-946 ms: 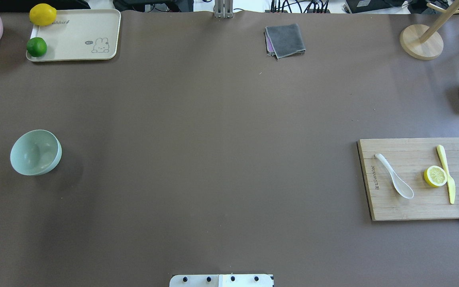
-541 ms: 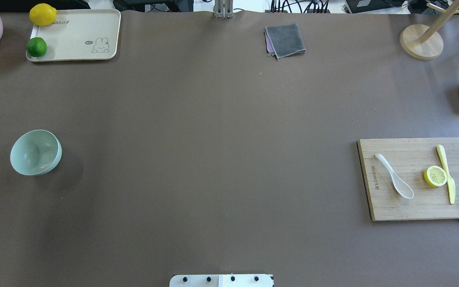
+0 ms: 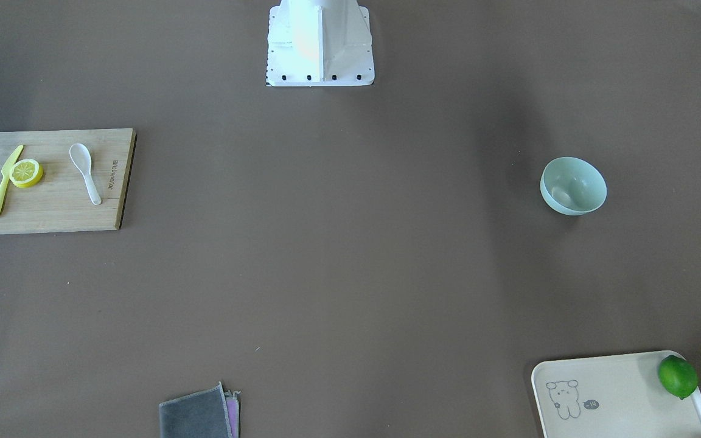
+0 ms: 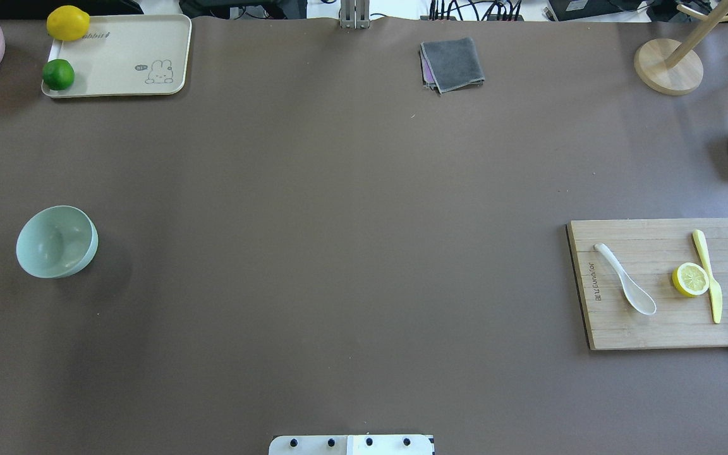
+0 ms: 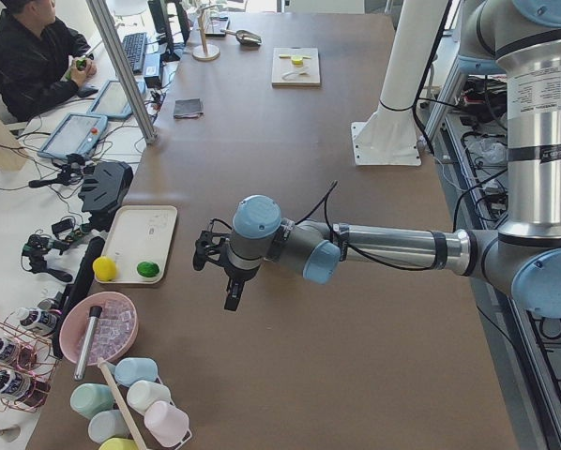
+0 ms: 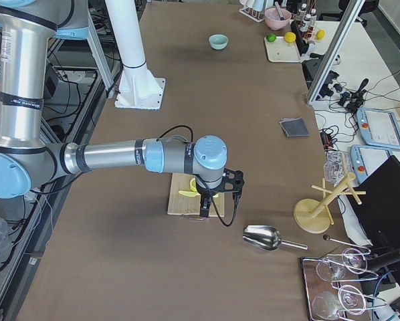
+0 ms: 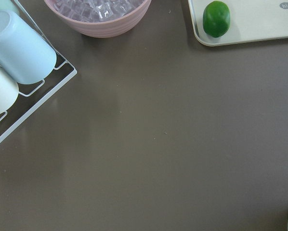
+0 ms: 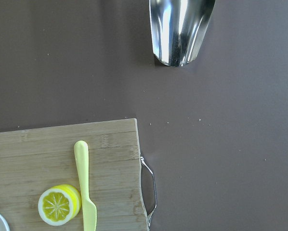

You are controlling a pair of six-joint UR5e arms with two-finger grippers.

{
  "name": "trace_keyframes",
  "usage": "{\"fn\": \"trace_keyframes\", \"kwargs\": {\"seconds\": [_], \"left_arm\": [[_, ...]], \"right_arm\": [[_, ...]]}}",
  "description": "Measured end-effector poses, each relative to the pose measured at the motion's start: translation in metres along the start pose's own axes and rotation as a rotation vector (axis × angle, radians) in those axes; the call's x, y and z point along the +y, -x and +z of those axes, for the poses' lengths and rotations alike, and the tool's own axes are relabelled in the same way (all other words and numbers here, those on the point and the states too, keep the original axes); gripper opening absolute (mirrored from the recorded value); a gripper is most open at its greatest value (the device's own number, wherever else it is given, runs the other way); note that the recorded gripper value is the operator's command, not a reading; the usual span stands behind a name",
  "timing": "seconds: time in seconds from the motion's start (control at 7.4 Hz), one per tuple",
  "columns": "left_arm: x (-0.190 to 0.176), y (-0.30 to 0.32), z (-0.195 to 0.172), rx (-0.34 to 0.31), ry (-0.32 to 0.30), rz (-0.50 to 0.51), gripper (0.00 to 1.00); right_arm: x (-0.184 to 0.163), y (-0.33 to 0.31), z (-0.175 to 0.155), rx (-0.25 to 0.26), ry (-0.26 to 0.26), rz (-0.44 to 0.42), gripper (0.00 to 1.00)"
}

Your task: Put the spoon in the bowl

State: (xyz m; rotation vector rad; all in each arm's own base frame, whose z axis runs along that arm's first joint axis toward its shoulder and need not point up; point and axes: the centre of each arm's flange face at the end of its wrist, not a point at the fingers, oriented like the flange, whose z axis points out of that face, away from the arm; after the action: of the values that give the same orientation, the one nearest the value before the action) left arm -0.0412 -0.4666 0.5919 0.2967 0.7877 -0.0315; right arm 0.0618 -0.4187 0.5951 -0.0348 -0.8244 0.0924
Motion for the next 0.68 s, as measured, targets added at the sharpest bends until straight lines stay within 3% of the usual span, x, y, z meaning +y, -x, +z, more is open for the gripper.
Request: {"fn": "trace_keyframes", "kwargs": {"seconds": [0.68], "left_arm": [[-0.0015, -0.003, -0.0016, 0.003, -0.003, 0.004, 0.98]], "right_arm": [[0.0, 0.0029, -0.0019, -0.002, -0.004, -0.004, 1.0]]}}
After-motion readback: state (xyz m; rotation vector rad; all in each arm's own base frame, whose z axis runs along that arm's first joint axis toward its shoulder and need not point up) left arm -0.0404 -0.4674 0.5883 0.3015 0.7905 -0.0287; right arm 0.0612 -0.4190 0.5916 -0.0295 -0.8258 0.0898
